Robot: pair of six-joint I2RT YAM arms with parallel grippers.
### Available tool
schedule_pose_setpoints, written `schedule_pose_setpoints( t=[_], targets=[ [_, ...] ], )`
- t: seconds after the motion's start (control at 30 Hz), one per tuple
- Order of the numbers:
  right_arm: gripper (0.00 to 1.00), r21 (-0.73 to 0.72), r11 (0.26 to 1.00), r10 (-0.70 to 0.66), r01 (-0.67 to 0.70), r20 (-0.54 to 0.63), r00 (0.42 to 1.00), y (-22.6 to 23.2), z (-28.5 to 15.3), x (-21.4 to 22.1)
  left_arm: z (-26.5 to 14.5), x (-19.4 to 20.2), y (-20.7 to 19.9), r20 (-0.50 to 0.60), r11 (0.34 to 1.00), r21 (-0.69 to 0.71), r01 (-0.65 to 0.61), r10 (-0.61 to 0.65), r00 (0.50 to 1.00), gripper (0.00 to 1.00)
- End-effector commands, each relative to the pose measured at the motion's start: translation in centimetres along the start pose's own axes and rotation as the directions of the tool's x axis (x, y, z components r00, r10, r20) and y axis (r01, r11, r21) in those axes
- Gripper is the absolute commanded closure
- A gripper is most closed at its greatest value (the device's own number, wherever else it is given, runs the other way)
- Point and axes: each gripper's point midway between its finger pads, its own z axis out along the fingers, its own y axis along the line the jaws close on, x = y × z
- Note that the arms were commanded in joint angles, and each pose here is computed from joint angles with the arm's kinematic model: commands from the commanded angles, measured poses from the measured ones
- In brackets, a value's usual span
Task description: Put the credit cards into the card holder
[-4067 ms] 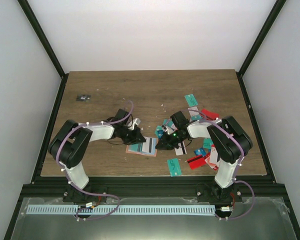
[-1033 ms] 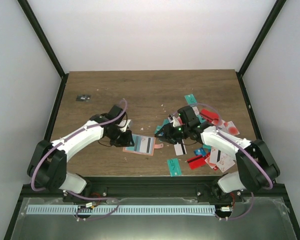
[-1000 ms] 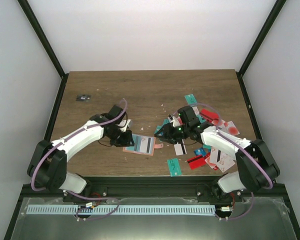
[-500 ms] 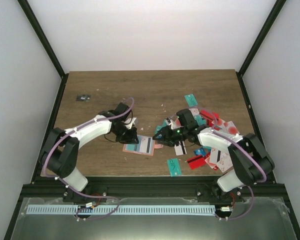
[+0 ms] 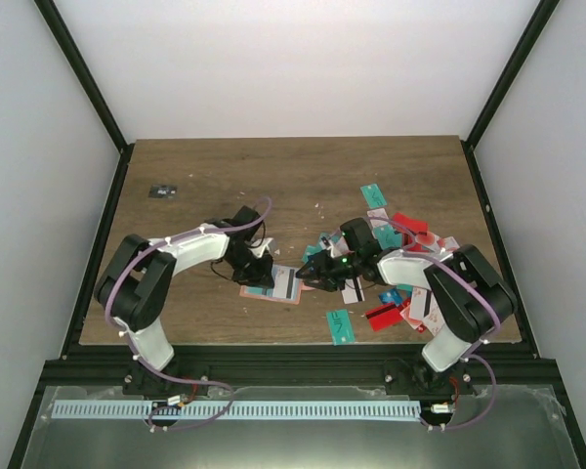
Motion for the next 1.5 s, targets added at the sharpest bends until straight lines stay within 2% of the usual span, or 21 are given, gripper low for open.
schedule_pose_setpoints(
  t=[0.0,0.17,0.67,0.93,1.07,1.27,1.47],
  targets=[
    [0.57,-0.036,0.999,-0.026,0.025,-0.009,1.0,1.0,0.7,-0.5,0.7,-0.4,-0.6,-0.013,0.999,0.025,-0.032,0.033,0.999,0.93],
    [0.58,-0.038,0.999,-0.027,0.025,-0.028,0.999,1.0,1.5,-0.7,1.9,-0.3,-0.1,-0.041,1.0,0.013,-0.027,0.028,0.999,0.96],
    [0.59,-0.018,1.0,-0.021,0.019,-0.078,0.997,0.4,3.8,-1.0,3.7,1.7,2.2,-0.083,0.999,-0.03,0.013,-0.015,0.996,0.96],
    [0.59,-0.032,0.999,-0.039,0.036,-0.106,0.994,0.7,4.7,-0.9,3.7,1.9,1.5,-0.081,1.0,0.015,0.026,-0.024,0.996,0.96],
    [0.59,-0.053,0.997,-0.068,0.063,-0.107,0.992,1.6,4.3,-0.7,3.5,1.8,-0.3,-0.087,0.997,0.08,0.019,-0.012,0.996,0.96],
    [0.59,-0.035,0.998,-0.059,0.055,-0.115,0.992,1.5,4.1,-0.4,2.3,1.1,-3.4,-0.05,0.988,0.157,-0.003,0.01,0.999,0.96],
    [0.58,-0.037,0.996,-0.081,0.077,-0.133,0.988,2.8,4.5,-0.2,-1.3,0.2,-3.8,0.057,0.993,0.116,0.01,-0.016,0.998,0.96]
  ],
)
